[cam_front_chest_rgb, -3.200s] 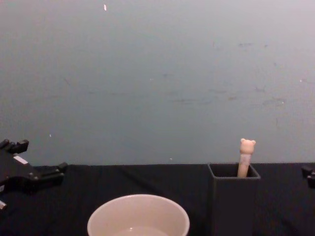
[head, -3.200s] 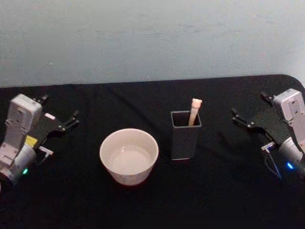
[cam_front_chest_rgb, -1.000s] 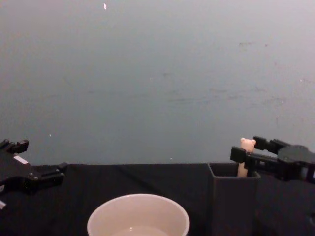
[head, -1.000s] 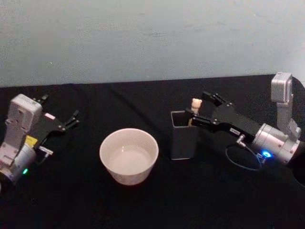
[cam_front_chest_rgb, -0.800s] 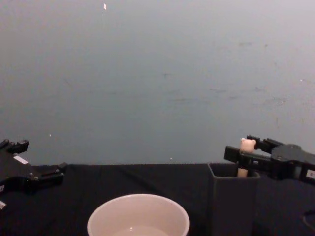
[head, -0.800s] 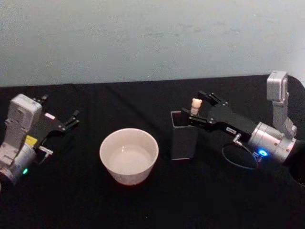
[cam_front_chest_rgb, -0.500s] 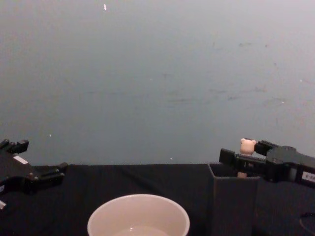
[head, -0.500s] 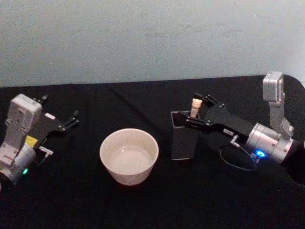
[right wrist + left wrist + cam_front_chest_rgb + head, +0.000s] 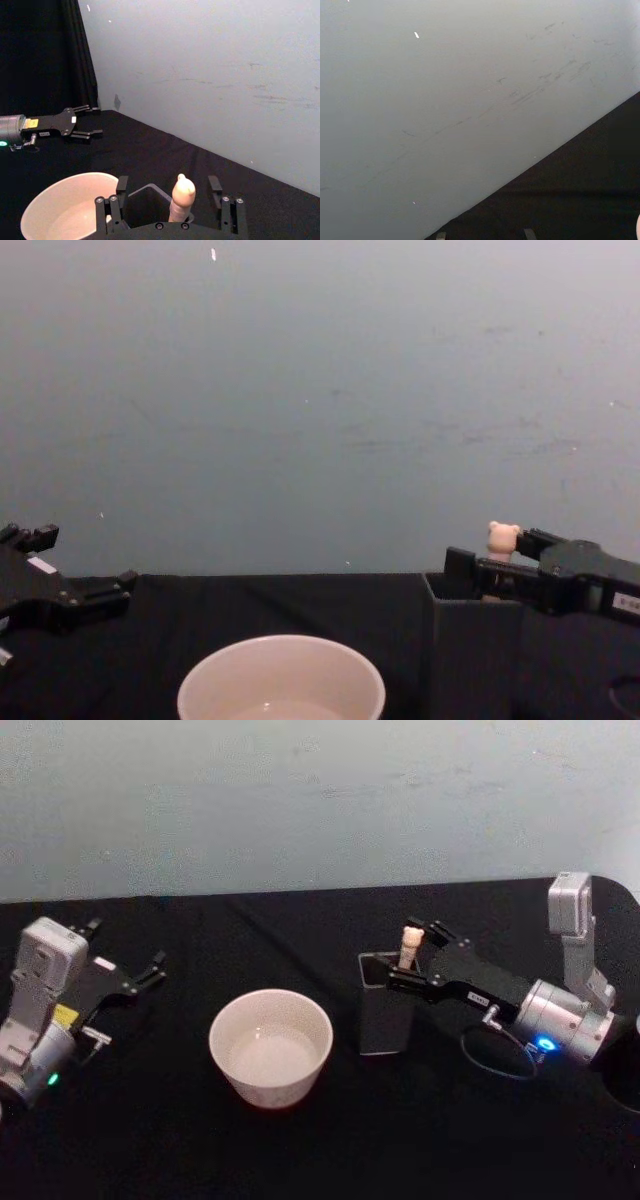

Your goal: Pick up the stirring spoon with one hand, stir inside the cup, then place it back in its original position.

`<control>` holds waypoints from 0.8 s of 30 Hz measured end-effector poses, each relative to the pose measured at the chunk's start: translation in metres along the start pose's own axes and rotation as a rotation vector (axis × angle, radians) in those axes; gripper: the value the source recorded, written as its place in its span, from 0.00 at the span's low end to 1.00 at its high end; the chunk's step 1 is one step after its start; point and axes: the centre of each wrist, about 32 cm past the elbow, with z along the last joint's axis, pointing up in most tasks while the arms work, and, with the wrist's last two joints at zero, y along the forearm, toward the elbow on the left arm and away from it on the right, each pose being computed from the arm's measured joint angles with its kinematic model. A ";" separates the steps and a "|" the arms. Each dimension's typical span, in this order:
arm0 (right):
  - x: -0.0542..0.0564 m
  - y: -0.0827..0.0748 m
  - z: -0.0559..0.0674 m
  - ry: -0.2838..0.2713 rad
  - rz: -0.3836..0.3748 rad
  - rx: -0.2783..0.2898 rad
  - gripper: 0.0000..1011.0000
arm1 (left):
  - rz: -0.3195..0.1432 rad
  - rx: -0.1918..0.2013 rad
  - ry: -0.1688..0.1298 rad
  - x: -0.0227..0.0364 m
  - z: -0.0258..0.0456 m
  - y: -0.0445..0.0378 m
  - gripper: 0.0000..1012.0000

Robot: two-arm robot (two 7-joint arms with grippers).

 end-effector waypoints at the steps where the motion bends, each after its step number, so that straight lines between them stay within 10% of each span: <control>1: 0.000 0.000 0.000 0.000 0.000 0.000 0.98 | 0.000 0.000 0.000 0.0000 0.0000 0.0000 0.99; 24: 0.001 0.000 0.000 0.003 -0.001 0.003 0.33 | 0.000 0.000 0.000 0.0000 0.0000 0.0000 0.99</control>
